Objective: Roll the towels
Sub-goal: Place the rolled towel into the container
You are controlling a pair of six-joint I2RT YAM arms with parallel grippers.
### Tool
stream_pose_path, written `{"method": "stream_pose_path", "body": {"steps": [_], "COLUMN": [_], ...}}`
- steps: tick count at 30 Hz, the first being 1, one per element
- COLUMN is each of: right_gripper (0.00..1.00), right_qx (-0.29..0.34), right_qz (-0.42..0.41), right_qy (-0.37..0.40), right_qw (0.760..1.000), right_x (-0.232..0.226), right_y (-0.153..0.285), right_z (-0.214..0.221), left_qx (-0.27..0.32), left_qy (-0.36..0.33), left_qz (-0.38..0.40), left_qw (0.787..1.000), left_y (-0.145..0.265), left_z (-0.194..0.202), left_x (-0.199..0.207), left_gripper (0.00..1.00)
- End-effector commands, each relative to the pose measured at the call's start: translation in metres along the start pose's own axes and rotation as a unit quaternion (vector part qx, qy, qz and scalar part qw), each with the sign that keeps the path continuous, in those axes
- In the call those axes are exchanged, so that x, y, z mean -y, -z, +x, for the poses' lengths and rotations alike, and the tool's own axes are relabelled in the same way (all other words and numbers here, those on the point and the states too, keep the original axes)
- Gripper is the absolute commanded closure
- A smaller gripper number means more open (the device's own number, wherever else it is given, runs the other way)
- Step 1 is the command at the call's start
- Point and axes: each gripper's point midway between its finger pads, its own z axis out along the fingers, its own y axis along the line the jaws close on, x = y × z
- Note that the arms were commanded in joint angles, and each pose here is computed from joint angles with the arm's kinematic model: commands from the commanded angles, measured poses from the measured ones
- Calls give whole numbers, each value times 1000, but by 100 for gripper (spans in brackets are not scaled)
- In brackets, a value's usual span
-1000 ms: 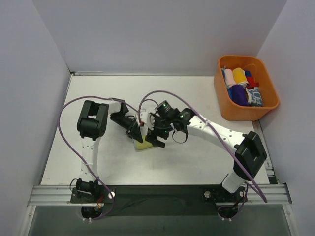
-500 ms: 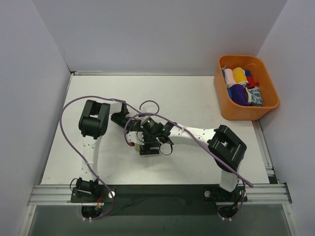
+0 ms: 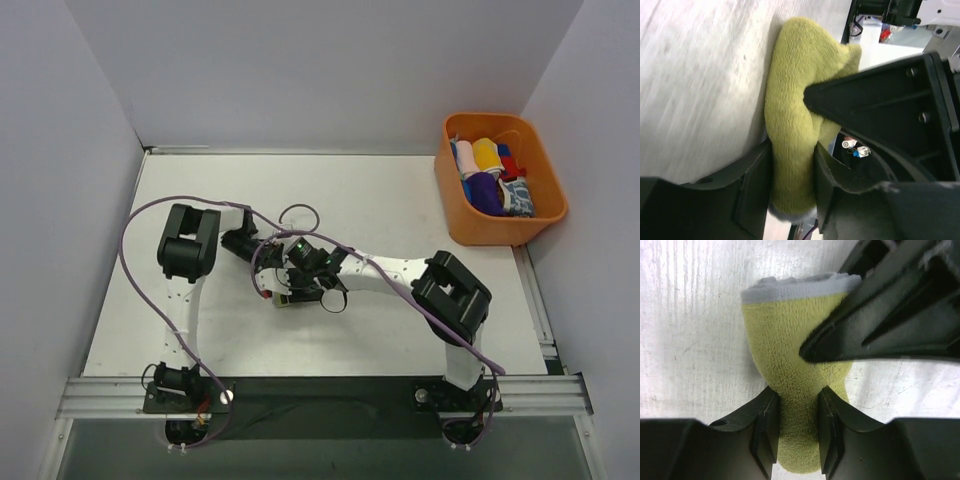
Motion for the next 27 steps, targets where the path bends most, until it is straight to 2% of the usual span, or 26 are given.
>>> {"method": "stream_pose_path", "body": {"steps": [1,2,5,7,11,12,14,16,18,19,20,22,23,25,27], "right_gripper": [97,100,100,100,100,100,100,100,100,100,100,100,100,100,100], "right_qx": [-63,-67,-73,-70,-57,-58,-34,-17,15,26,48,65,81,92,84], "right_qz": [-133,-138,-181,-205,-214,-204,-191,-178,-168,-155,-146,-118,-96,-52,25], "right_qy": [-100,-118,-156,-189,-306,-359,-408,-471,-502,-533,-545,-589,-595,-605,-613], "right_qw": [984,981,968,958,926,909,892,864,848,831,824,797,794,789,786], "right_x": [-61,-64,-77,-83,-68,-59,-37,-17,7,23,41,67,87,108,134], "right_y": [3,7,22,32,45,51,61,74,86,95,104,124,137,162,192], "right_z": [42,44,48,45,46,52,49,55,49,56,54,70,73,90,126], "left_qx": [30,39,79,103,123,129,143,160,174,177,180,180,180,171,170], "left_qy": [-71,-74,-74,-85,-133,-155,-175,-191,-221,-227,-244,-271,-288,-311,-325], "left_qz": [-50,-56,-68,-81,-111,-125,-152,-174,-207,-214,-233,-255,-274,-283,-287], "left_qw": [996,995,992,988,977,971,962,953,937,933,924,911,900,891,885], "left_y": [36,43,74,94,115,121,131,141,153,155,159,159,163,154,150], "left_z": [-3,-4,-6,-9,-19,-22,-31,-38,-47,-50,-55,-60,-63,-69,-72], "left_x": [-9,-9,-6,-1,19,28,34,50,65,70,74,93,102,115,130], "left_gripper": [53,51,39,36,26,24,24,24,19,13,10,9,9,8,7]}}
